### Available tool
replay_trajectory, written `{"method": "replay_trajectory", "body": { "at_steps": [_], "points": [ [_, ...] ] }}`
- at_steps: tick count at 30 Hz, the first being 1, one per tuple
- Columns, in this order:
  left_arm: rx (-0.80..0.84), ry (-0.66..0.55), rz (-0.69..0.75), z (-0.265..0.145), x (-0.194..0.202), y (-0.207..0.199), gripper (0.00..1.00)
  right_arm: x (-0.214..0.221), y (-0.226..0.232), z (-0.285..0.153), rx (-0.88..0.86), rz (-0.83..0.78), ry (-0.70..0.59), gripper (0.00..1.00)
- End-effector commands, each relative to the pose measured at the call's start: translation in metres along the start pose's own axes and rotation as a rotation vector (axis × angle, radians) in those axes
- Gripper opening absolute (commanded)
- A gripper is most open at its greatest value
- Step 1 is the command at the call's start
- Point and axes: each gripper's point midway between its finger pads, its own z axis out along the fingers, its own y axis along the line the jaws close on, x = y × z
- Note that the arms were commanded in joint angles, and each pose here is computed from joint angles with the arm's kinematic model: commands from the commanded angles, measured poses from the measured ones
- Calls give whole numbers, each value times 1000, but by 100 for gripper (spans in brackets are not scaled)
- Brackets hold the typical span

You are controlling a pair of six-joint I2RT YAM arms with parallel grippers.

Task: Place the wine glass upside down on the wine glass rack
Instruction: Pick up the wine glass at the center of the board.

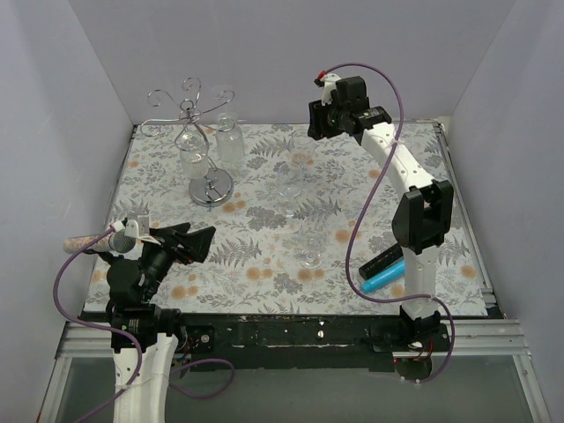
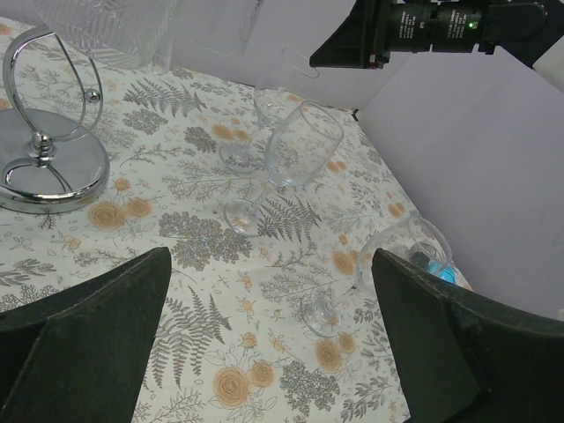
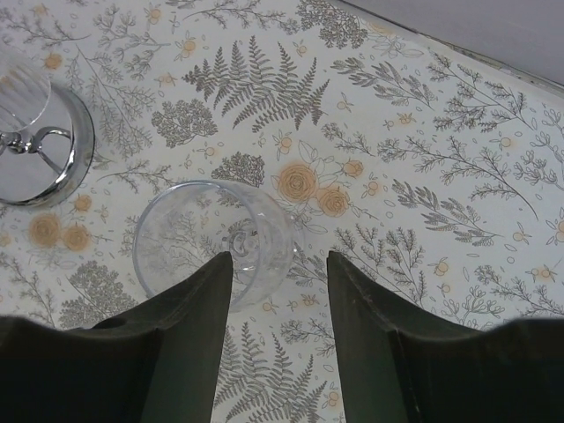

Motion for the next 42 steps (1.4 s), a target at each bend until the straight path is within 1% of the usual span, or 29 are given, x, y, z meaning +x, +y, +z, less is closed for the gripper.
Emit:
{"method": "replay_trajectory", "body": {
  "at_steps": [1,9,14,20,22,23,25,29,36,42],
  "points": [
    [-7,-2,10,1,-2,1,98,-18,4,-1,27,-36,-43,54],
    [-2,-6,12,0,-3,-1,98,-12,2,7,73,-95,-29,46],
    [-2,-7,13,0,-3,-1,98,-10,-1,9,102,-119,-23,38],
    [-1,-8,14,0,-4,-1,98,-12,-2,7,122,-157,-22,25],
    [-2,-6,12,0,-3,-1,98,-11,-6,6,147,-174,-18,18],
    [-1,-8,13,0,-4,-1,98,-12,-7,6,154,-180,-19,17],
    [-1,-8,15,0,-4,-1,98,-12,-8,5,162,-199,-14,9],
    [-1,-8,14,0,-4,-1,98,-19,-11,-1,188,-236,-25,1],
    [1,-8,14,0,-4,-2,98,-35,-17,-18,236,-281,-57,1],
    [2,-8,14,0,-4,-2,98,-48,-12,-38,238,-297,-100,1]
  ]
}}
